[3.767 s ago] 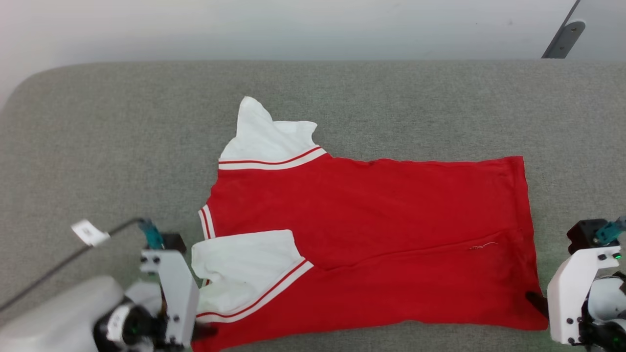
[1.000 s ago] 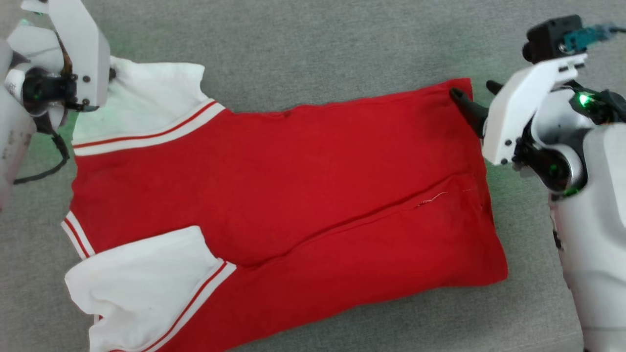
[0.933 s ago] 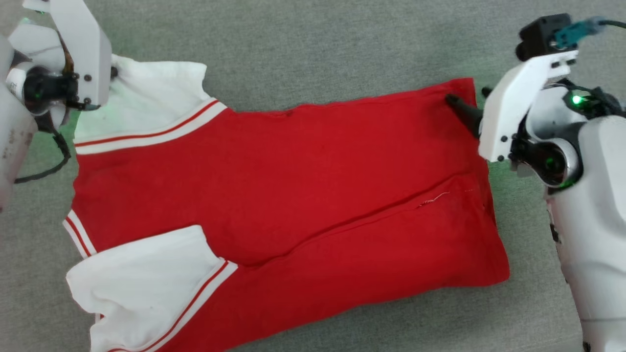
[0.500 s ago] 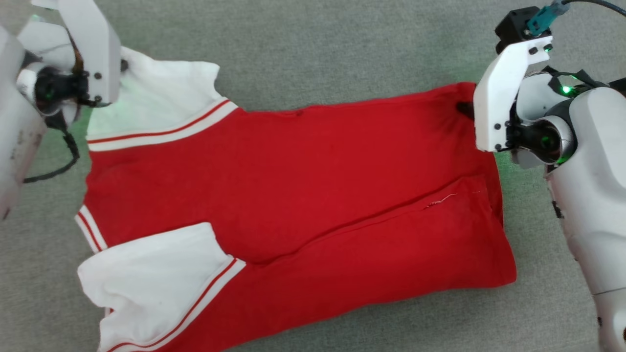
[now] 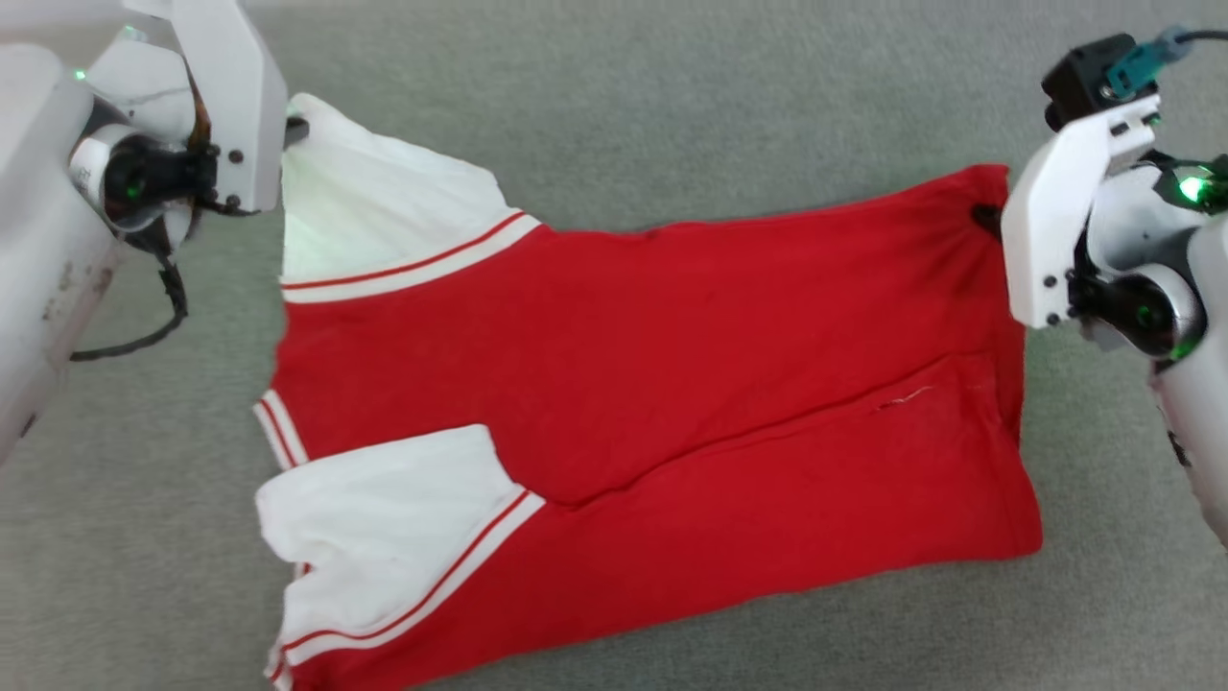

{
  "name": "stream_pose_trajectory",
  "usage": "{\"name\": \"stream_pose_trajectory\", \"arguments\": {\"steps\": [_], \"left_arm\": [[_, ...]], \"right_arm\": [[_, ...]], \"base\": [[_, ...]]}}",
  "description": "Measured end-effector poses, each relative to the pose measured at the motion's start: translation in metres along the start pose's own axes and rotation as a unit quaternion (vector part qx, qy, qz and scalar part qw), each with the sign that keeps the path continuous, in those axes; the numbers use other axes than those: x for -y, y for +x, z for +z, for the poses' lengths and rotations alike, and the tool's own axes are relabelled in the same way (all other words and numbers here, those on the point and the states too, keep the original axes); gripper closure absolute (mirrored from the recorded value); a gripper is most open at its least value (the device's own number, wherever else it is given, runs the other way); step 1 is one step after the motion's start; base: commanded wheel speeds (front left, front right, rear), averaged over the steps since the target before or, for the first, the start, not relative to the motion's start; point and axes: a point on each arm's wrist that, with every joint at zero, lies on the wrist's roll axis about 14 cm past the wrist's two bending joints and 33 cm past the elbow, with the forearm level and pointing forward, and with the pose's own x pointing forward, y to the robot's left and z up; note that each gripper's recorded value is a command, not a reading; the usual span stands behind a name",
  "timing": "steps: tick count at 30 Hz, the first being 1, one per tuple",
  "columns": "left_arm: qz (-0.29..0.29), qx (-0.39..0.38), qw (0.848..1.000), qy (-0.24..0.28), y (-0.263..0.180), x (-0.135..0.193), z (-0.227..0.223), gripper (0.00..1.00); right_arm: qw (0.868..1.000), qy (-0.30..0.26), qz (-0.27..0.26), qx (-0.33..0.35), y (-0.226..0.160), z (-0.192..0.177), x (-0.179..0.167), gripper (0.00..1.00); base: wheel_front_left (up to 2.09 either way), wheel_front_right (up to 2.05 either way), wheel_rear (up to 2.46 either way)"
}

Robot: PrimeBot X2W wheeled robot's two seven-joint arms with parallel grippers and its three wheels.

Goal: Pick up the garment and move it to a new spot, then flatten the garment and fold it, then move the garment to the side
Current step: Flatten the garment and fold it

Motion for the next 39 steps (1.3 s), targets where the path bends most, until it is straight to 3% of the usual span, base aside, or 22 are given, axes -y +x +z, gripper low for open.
{"name": "stream_pose_trajectory", "arguments": {"steps": [9,19,28,36,37,38,39], "left_arm": [[0.009,0.006,1.000,0.027,-0.050,0.004,-0.009,1.00],[0.015,-0.038,0.999,0.023,-0.095,0.024,-0.064,1.00],[-0.022,-0.114,0.993,-0.016,-0.109,0.064,-0.143,1.00],[-0.043,-0.177,0.981,-0.062,-0.095,0.079,-0.194,1.00],[-0.047,-0.181,0.980,-0.065,-0.092,0.081,-0.198,1.00],[-0.050,-0.178,0.980,-0.069,-0.089,0.081,-0.199,1.00],[-0.053,-0.173,0.981,-0.074,-0.087,0.082,-0.199,1.00]], "right_arm": [[0.998,-0.052,0.019,0.024,-0.031,0.003,-0.014,1.00],[0.995,-0.081,0.052,0.003,-0.051,-0.020,-0.031,1.00],[0.993,-0.055,0.075,-0.068,-0.053,-0.077,-0.038,1.00],[0.991,-0.027,0.085,-0.105,-0.045,-0.107,-0.047,1.00],[0.991,-0.027,0.083,-0.103,-0.045,-0.108,-0.047,0.87],[0.991,-0.024,0.083,-0.104,-0.044,-0.108,-0.047,0.62],[0.991,-0.022,0.084,-0.105,-0.043,-0.109,-0.048,0.43]], "base": [[0.00,0.00,0.00],[0.00,0.00,0.00],[0.00,0.00,0.00],[0.00,0.00,0.00],[0.00,0.00,0.00],[0.00,0.00,0.00],[0.00,0.00,0.00]]}}
